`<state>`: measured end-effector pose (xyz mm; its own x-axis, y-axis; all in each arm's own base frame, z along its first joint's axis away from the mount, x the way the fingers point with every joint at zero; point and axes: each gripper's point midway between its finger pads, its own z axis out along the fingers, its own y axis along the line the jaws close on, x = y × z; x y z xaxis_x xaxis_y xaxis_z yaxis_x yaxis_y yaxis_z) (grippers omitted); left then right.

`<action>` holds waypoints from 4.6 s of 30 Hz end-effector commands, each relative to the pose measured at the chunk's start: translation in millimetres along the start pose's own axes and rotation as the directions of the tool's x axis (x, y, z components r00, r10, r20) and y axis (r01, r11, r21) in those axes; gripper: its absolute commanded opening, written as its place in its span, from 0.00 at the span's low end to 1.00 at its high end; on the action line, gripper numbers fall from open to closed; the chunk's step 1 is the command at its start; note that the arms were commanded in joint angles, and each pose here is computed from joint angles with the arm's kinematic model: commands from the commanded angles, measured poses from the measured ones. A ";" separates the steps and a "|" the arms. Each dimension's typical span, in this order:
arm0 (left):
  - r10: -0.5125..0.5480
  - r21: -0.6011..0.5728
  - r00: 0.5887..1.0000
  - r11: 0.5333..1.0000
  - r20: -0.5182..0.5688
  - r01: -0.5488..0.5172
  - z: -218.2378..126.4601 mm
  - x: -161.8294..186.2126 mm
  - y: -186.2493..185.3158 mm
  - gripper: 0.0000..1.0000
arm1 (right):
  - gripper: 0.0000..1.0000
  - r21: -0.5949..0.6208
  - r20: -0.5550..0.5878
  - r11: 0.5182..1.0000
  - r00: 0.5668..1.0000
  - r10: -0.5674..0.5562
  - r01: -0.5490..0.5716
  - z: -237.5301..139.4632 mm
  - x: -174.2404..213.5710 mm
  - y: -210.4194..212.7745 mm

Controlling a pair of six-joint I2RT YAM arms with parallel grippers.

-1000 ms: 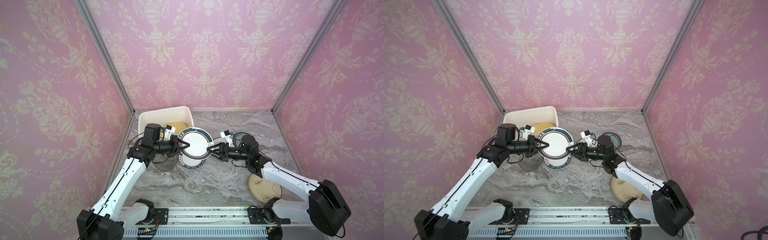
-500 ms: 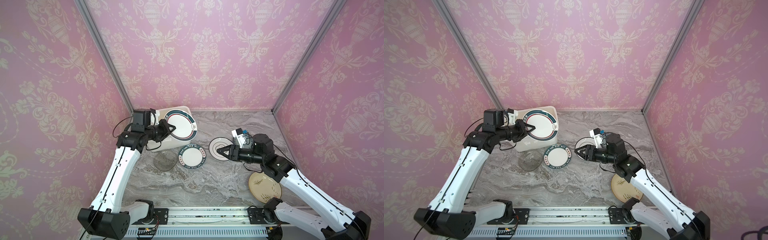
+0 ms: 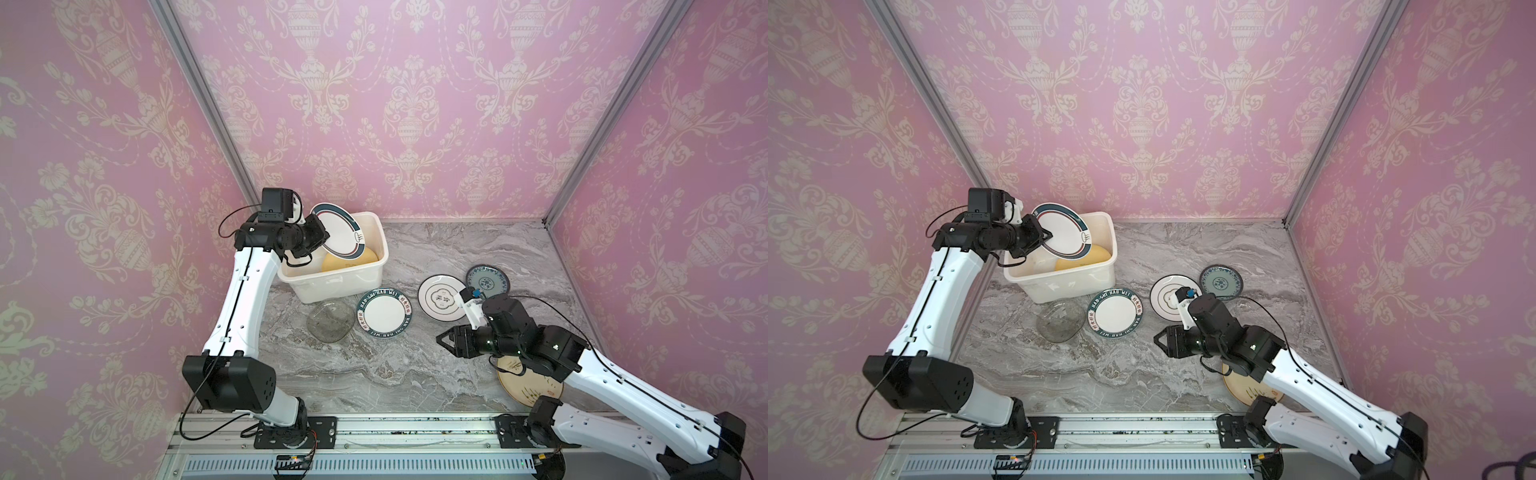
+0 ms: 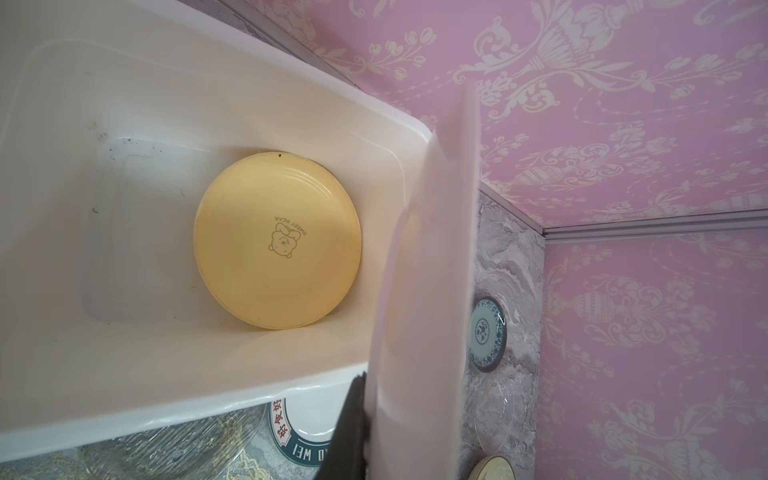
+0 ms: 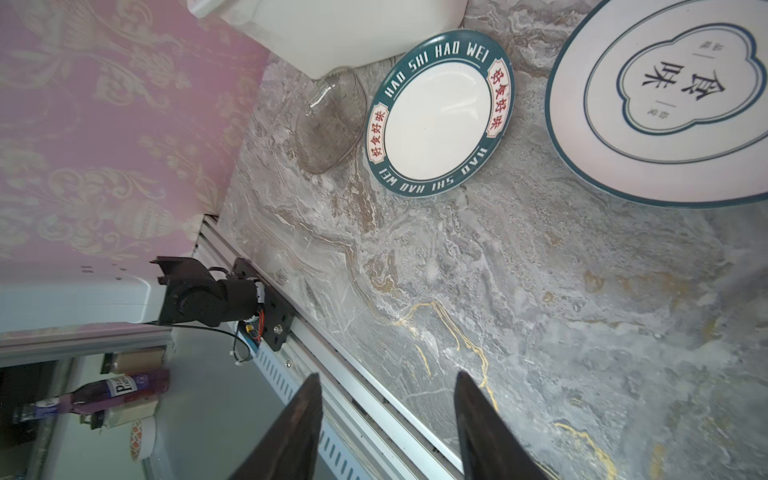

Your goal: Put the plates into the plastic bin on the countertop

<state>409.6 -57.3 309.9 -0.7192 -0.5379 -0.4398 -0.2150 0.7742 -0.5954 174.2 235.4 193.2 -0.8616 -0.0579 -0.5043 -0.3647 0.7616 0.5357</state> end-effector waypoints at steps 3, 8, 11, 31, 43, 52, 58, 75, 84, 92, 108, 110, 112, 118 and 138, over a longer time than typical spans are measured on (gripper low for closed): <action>0.062 -0.098 0.998 0.993 0.019 -0.060 2.3 -19.9 18.2 0.00 | 0.51 0.106 -0.088 0.992 0.994 -0.066 0.075 24.1 22.8 -18.8; 0.059 -0.169 0.998 0.984 0.001 -0.058 12.4 -26.1 32.2 0.00 | 0.51 0.128 -0.162 0.989 0.985 -0.058 0.079 43.7 34.0 -23.3; 0.065 -0.210 0.998 0.975 -0.019 -0.067 20.3 -27.0 41.0 0.00 | 0.50 0.135 -0.211 0.985 0.975 -0.075 0.105 53.3 38.3 -24.9; -0.027 -0.112 0.979 0.994 -0.204 0.004 90.0 -10.4 43.7 0.00 | 0.48 0.174 -0.431 0.976 0.901 -0.045 0.132 101.3 60.0 -25.4; -0.116 -0.007 0.949 0.993 -0.293 0.119 130.7 8.0 39.2 0.00 | 0.46 0.187 -0.485 0.972 0.874 -0.035 0.143 111.6 66.5 -26.4; -0.154 -0.006 0.931 0.987 -0.330 0.161 152.9 22.7 51.4 0.00 | 0.46 0.197 -0.500 0.968 0.865 -0.039 0.157 112.6 68.3 -26.4; -0.156 0.009 0.929 0.986 -0.336 0.169 162.1 26.5 52.7 0.00 | 0.46 0.200 -0.507 0.966 0.861 -0.043 0.166 112.8 69.0 -25.1; -0.159 -0.014 0.913 0.986 -0.376 0.166 185.3 44.6 65.0 0.00 | 0.46 0.224 -0.521 0.950 0.851 -0.071 0.217 111.7 70.7 -21.9; -0.136 -0.077 0.900 0.990 -0.415 0.114 188.2 58.2 82.8 0.20 | 0.46 0.228 -0.529 0.945 0.844 -0.082 0.235 113.0 71.4 -20.1; -0.115 -0.136 0.897 0.989 -0.426 0.062 186.2 62.6 96.6 0.43 | 0.46 0.230 -0.541 0.941 0.836 -0.088 0.249 114.9 72.8 -18.5; -0.070 -0.230 0.890 0.972 -0.450 -0.040 186.4 64.5 120.2 0.88 | 0.46 0.231 -0.545 0.937 0.833 -0.097 0.261 115.7 72.5 -16.4; -0.067 -0.237 0.887 0.970 -0.458 -0.049 187.4 66.2 122.7 0.91 | 0.46 0.233 -0.547 0.936 0.832 -0.097 0.263 115.8 72.8 -16.6; -0.064 -0.249 0.883 0.967 -0.465 -0.061 187.8 66.9 126.0 0.93 | 0.46 0.232 -0.547 0.936 0.831 -0.101 0.266 115.7 72.6 -15.9; -0.050 -0.271 0.875 0.958 -0.482 -0.095 188.4 68.6 133.0 0.99 | 0.46 0.238 -0.543 0.933 0.833 -0.102 0.270 114.8 71.1 -15.7; 0.064 -0.289 0.961 0.946 -0.270 -0.144 116.4 13.1 91.3 0.99 | 0.80 0.425 -0.017 0.899 0.994 -0.106 0.103 9.0 -34.0 -44.2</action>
<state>462.5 -40.7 141.6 -0.9004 -0.3776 -0.2159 -0.2981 0.8972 -0.3259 209.6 242.1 175.1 -0.8291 -0.2448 -0.5027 -0.3792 0.9068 0.1840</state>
